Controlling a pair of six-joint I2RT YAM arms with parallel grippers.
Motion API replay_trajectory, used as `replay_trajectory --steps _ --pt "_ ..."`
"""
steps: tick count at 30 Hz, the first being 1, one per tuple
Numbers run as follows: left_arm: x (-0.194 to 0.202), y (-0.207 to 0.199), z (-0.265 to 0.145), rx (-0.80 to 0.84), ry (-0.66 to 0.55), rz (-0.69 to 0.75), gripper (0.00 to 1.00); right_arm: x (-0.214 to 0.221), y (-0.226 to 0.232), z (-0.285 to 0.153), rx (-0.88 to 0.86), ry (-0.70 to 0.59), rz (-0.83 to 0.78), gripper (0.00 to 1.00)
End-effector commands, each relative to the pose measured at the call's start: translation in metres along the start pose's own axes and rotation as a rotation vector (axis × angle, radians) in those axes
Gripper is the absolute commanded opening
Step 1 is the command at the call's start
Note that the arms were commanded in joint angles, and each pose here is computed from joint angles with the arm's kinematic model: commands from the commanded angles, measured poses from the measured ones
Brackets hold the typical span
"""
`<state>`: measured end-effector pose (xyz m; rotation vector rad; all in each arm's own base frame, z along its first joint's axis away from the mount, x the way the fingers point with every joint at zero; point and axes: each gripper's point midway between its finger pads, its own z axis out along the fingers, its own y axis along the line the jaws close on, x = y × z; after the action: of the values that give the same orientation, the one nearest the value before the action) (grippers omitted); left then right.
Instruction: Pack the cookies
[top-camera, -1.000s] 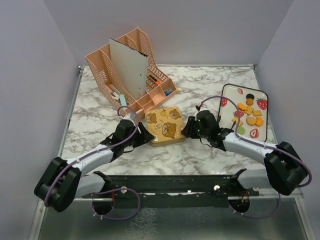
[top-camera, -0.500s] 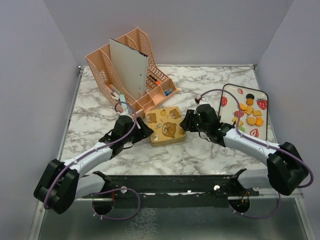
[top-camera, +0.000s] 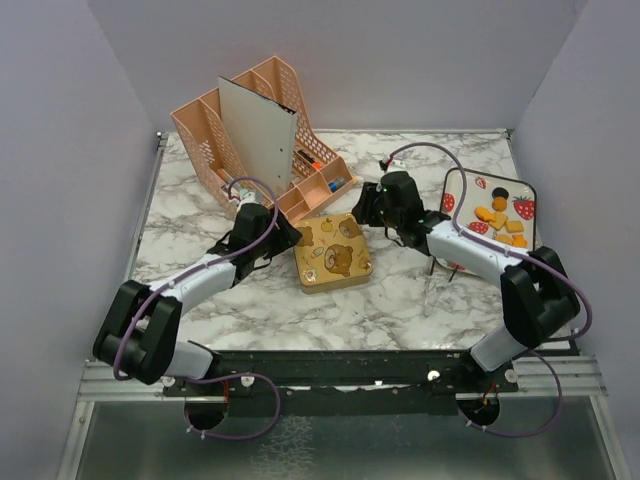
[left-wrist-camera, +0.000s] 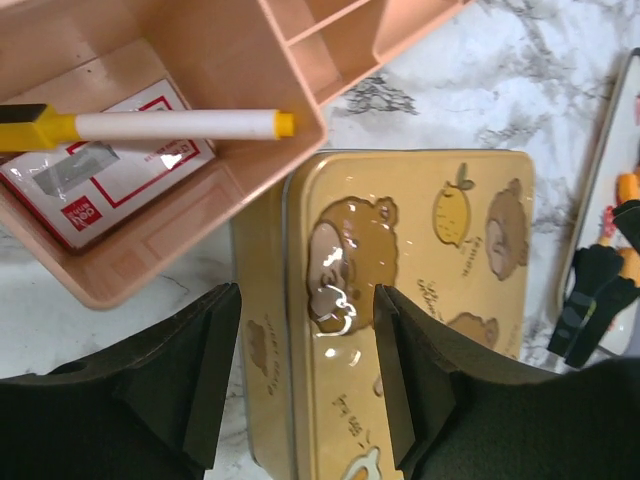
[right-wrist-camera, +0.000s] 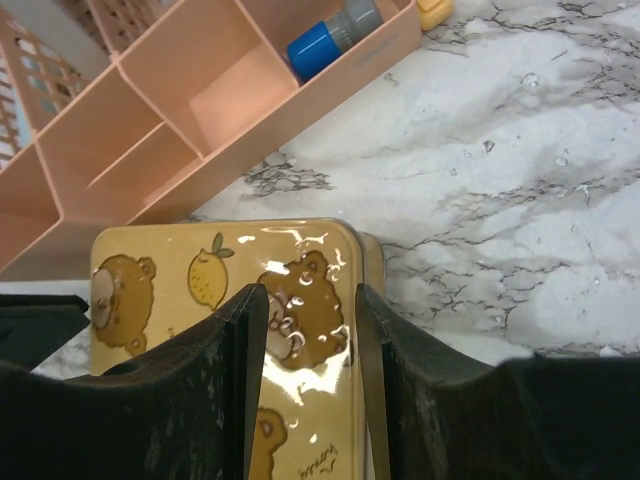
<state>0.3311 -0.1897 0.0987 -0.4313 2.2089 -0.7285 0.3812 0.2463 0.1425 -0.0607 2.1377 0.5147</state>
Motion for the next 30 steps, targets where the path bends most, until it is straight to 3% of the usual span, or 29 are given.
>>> replay_trajectory --steps 1,10,17,22,30 --pt "-0.007 0.013 0.014 -0.069 -0.02 0.038 0.61 -0.001 -0.009 0.025 0.028 0.016 -0.023 0.47" --pt "0.026 0.041 0.036 -0.132 0.092 0.049 0.54 0.066 -0.032 0.067 0.056 0.205 -0.012 0.42" --pt "0.074 0.044 0.043 -0.061 0.278 0.032 0.3 0.12 -0.039 0.057 0.043 0.367 0.033 0.37" --pt "0.099 0.038 0.034 -0.038 0.336 0.052 0.29 0.142 -0.043 0.035 0.031 0.415 0.056 0.36" --pt "0.11 0.019 -0.001 0.024 0.301 0.062 0.29 0.15 -0.036 -0.005 -0.038 0.428 0.085 0.35"
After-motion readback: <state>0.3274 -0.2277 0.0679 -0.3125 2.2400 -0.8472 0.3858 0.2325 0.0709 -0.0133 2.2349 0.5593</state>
